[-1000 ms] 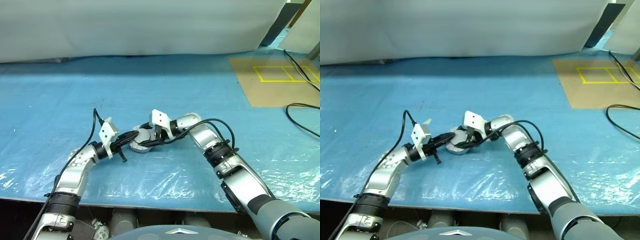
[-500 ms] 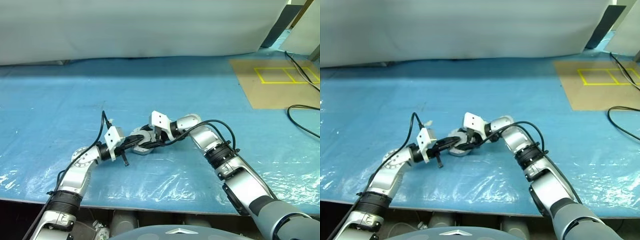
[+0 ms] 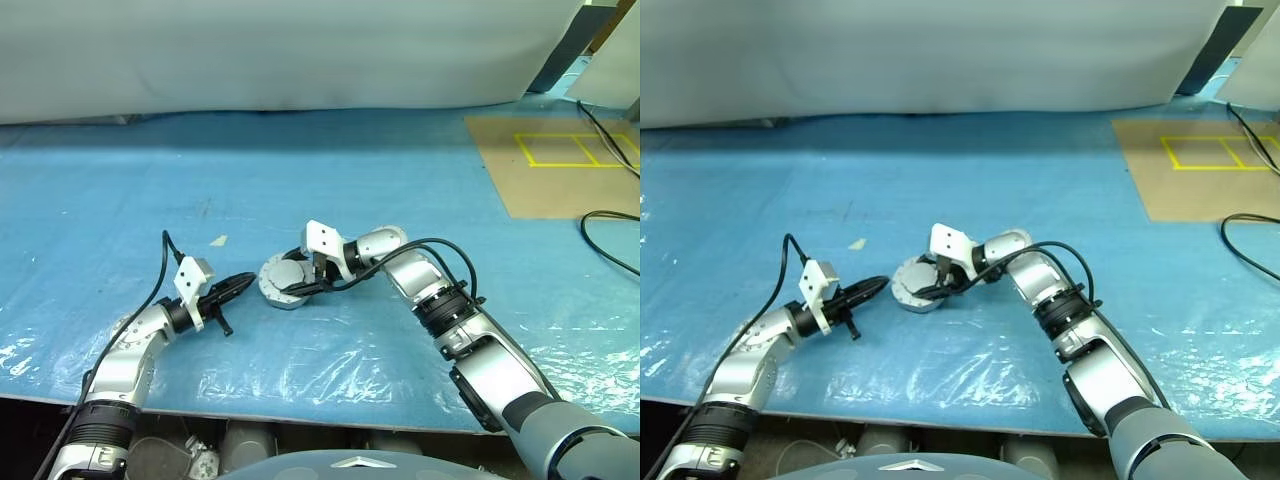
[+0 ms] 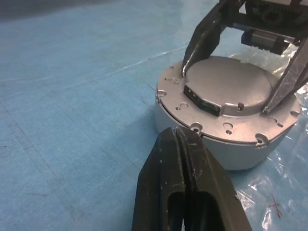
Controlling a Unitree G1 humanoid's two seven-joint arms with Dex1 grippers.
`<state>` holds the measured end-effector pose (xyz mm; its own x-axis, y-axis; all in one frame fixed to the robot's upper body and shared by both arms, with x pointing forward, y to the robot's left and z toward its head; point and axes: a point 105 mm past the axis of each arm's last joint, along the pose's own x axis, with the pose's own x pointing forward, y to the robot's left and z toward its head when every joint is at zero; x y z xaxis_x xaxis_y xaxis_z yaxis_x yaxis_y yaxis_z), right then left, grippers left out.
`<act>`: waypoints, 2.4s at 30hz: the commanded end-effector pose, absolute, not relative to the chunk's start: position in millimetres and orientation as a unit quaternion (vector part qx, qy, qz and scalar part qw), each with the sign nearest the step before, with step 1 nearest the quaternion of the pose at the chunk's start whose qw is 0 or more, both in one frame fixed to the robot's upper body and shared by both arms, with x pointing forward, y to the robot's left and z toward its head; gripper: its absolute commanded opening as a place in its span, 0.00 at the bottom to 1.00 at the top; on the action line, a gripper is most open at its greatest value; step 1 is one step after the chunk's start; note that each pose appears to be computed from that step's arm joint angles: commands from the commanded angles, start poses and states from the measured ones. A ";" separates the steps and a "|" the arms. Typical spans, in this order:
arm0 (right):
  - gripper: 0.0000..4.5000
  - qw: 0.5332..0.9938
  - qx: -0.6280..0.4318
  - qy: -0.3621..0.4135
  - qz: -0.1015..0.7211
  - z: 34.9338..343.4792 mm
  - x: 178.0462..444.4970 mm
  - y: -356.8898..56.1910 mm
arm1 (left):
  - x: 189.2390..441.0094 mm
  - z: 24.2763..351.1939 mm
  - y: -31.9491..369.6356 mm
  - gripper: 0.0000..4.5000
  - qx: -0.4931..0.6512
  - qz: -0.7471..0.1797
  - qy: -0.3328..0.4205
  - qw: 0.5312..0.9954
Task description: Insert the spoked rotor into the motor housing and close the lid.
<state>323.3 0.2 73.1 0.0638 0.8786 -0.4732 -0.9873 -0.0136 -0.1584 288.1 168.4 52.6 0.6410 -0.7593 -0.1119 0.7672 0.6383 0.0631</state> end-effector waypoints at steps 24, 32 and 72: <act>0.66 0.700 -0.245 0.246 0.623 21.6 325.9 -38.6 | 296.2 65.7 144.7 0.01 0.040 -0.458 0.008 0.888; 0.66 0.699 -0.244 0.247 0.625 19.7 322.3 -39.2 | 290.1 46.4 141.8 0.01 0.065 -0.470 0.041 0.879; 1.00 0.740 0.151 0.319 0.572 68.4 316.9 -65.7 | 294.1 47.1 139.2 0.00 0.073 -0.475 0.038 0.876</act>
<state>324.2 -68.5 68.1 0.1737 0.9336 -0.3134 -0.7745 0.3261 0.5420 298.9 141.5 61.4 0.5660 -0.8208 -0.0772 0.8226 0.5562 0.1185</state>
